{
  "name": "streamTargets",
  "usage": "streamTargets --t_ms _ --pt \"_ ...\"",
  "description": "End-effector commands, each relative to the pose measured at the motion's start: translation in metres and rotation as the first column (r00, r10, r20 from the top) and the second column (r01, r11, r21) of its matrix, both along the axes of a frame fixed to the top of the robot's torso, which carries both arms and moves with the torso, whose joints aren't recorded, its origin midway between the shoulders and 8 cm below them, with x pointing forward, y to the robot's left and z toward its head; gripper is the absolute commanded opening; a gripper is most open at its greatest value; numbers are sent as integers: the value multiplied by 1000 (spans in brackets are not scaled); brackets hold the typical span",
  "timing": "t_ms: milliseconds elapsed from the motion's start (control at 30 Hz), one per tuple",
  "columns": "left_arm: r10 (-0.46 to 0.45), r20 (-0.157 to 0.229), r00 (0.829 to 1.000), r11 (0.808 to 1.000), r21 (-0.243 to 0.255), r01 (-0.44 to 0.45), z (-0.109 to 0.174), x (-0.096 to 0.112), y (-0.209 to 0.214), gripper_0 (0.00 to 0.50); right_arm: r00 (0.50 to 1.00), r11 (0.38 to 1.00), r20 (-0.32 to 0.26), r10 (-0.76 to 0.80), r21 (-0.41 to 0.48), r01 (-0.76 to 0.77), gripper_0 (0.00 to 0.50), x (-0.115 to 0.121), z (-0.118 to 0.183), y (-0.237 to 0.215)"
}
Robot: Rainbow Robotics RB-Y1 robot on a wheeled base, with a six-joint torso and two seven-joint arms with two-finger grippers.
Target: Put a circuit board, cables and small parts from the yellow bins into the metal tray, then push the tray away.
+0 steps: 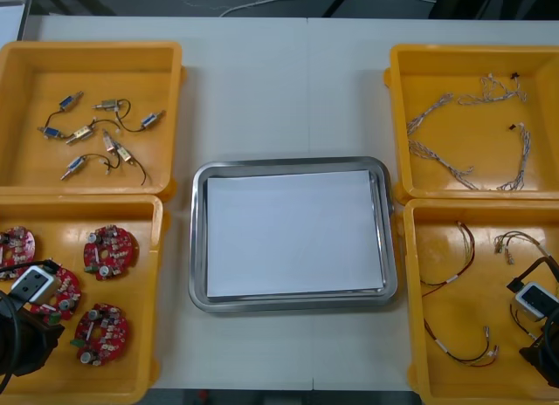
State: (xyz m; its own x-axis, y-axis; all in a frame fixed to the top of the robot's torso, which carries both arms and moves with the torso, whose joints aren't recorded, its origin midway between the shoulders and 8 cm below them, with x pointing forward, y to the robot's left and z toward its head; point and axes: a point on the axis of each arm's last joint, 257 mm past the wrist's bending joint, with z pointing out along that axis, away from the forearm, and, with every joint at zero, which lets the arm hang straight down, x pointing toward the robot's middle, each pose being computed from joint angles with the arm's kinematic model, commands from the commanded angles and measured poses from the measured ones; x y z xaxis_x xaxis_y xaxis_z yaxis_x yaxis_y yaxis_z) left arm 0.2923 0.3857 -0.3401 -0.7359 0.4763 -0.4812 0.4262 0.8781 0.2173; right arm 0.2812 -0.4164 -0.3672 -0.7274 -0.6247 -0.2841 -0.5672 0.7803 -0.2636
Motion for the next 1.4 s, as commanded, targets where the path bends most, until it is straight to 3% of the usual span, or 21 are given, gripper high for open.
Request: streamTargets --t_ms 33,67,100,133,167,467,667,733,833,867,900,1167,1233,1400 --pt "14 6 1000 1000 -14 -14 -5 5 -6 329 1000 1000 -24 4 5 -4 375 -14 -12 6" --pt "14 6 1000 1000 -14 -14 -6 5 -6 329 1000 1000 -23 3 3 -3 292 -14 -11 5" --pt "14 6 1000 1000 -13 -14 -6 6 -7 329 1000 1000 -22 2 4 -2 86 -13 -11 5" --pt "14 6 1000 1000 -13 -13 -6 6 -7 325 1000 1000 -22 1 4 -1 10 -13 -11 5" --pt "15 7 1000 1000 -16 -15 -6 8 -8 323 1000 1000 -22 1 4 -1 0 -12 -10 5" --pt "20 16 1000 1000 -22 -19 -4 14 -12 319 1000 1000 1 8 12 -8 0 4 0 8" --pt "21 22 1000 1000 -18 -20 -2 17 -11 282 1000 1000 5 20 19 -20 0 23 23 7" --pt "23 21 1000 1000 -15 -22 -3 17 -11 252 1000 1000 3 24 21 -24 0 28 31 7" --pt "25 19 1000 1000 -15 -24 -4 17 -11 141 1000 999 3 26 29 -26 0 34 45 10" --pt "24 20 1000 1000 -15 -24 -4 17 -12 52 1000 999 3 30 32 -30 0 36 50 12" --pt "26 19 999 1000 -14 -26 -4 17 -11 0 1000 999 1 27 36 -27 0 37 54 12" --pt "36 33 999 999 -21 -36 2 21 -10 0 999 998 17 47 48 -47 0 43 88 23" --pt "39 49 998 999 -15 -39 12 25 -7 0 998 998 22 51 47 -52 0 42 102 28" --pt "58 45 997 998 21 -59 40 27 9 0 998 997 26 52 51 -54 0 40 124 39"
